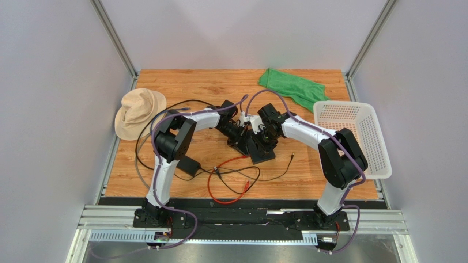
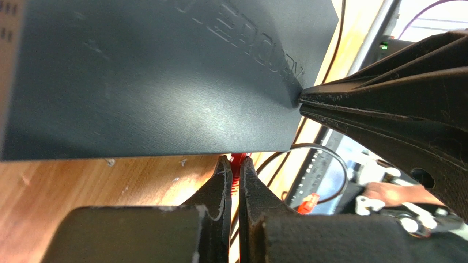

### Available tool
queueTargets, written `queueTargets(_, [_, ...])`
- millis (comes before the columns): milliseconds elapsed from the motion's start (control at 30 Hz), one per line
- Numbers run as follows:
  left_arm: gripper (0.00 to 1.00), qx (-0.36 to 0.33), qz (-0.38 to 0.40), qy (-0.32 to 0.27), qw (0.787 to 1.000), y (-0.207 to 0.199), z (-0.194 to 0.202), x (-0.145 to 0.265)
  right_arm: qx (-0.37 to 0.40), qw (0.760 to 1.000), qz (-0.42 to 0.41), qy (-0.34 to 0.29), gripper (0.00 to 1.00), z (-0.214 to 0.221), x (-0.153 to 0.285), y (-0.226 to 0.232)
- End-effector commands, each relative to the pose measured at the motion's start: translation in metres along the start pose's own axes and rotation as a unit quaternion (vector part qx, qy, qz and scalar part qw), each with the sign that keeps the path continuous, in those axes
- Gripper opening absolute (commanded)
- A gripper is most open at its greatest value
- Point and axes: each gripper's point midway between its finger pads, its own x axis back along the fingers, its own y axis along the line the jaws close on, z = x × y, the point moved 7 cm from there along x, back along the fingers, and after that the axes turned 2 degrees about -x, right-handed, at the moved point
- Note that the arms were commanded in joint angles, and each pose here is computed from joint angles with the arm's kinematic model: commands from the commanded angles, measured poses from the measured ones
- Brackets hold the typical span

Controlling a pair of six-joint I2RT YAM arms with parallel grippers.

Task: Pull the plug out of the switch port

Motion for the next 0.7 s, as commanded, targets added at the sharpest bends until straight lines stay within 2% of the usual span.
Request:
queueTargets(0, [0.00, -0.029, -0.134, 0.032, 0.990, 0.027, 0.025, 0.001, -0.002, 1.000, 0.014, 0.017, 0.16, 0.006, -0.012, -0.005])
queueTargets(167, [0.00, -0.021, -0.139, 0.063, 0.988, 0.028, 0.045, 0.013, -0.004, 1.000, 0.018, 0.022, 0.15, 0.008, -0.014, -0.006])
queueTargets(300, [0.00, -0.009, -0.157, 0.048, 0.986, 0.042, 0.050, 0.032, 0.003, 1.000, 0.021, 0.017, 0.15, 0.004, -0.014, -0.008])
queueTargets(467, [0.00, 0.018, -0.148, 0.083, 0.985, 0.053, 0.061, 0.039, 0.015, 0.999, 0.027, 0.020, 0.15, 0.003, -0.015, -0.010])
queueTargets(567, [0.00, 0.007, -0.128, 0.050, 0.990, 0.044, 0.054, 0.050, 0.021, 0.999, 0.032, 0.006, 0.15, -0.005, -0.010, -0.011])
queueTargets(667, [0.00, -0.023, -0.117, -0.005, 0.993, 0.026, 0.030, 0.076, 0.028, 0.999, 0.033, -0.007, 0.15, -0.011, -0.004, -0.010])
